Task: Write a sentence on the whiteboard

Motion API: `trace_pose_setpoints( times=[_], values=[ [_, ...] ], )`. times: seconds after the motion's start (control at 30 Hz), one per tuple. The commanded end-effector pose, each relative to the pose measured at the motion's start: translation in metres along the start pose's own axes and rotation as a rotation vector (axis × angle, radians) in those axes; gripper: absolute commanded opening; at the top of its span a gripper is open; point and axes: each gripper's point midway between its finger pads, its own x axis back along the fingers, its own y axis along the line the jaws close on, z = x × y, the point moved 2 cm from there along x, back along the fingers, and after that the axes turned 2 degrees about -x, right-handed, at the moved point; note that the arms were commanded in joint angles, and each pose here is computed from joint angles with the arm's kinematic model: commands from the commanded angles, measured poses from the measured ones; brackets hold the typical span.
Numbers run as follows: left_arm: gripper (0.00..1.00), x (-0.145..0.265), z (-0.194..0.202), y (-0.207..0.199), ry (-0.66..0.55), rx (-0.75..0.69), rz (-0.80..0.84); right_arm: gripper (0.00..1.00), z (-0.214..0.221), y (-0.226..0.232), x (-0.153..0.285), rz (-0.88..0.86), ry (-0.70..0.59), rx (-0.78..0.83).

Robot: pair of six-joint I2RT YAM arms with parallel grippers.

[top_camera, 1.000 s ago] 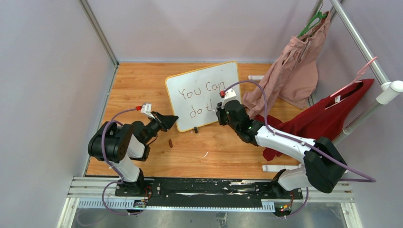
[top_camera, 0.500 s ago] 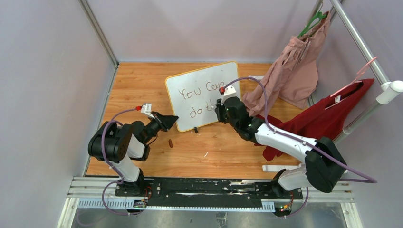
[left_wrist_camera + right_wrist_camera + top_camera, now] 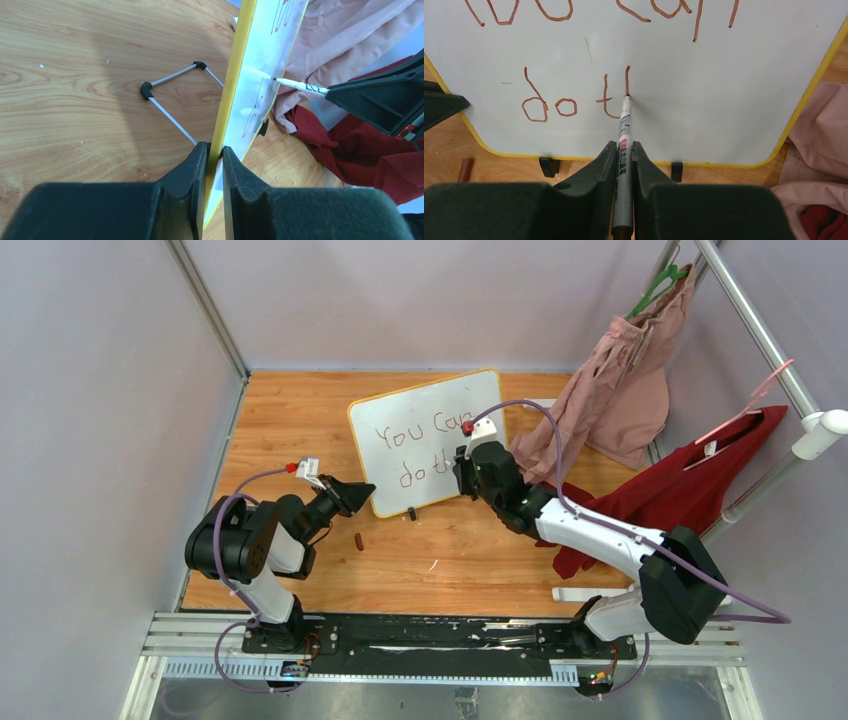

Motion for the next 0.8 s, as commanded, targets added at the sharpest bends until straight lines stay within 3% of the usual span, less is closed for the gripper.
trace_pose_setpoints(
  times=[0.0, 0.77],
  values=[
    [0.00, 0.000, -0.009, -0.008, -0.041, -0.043, 0.030, 0.00, -0.016, -0.015, -0.002, 0.061, -0.033, -0.008],
    [0.00, 0.000, -0.010, -0.008, -0.044, -0.044, 0.030, 0.00, 0.003, -0.024, 0.005, 0.071, 0.005, -0.014]
  ],
)
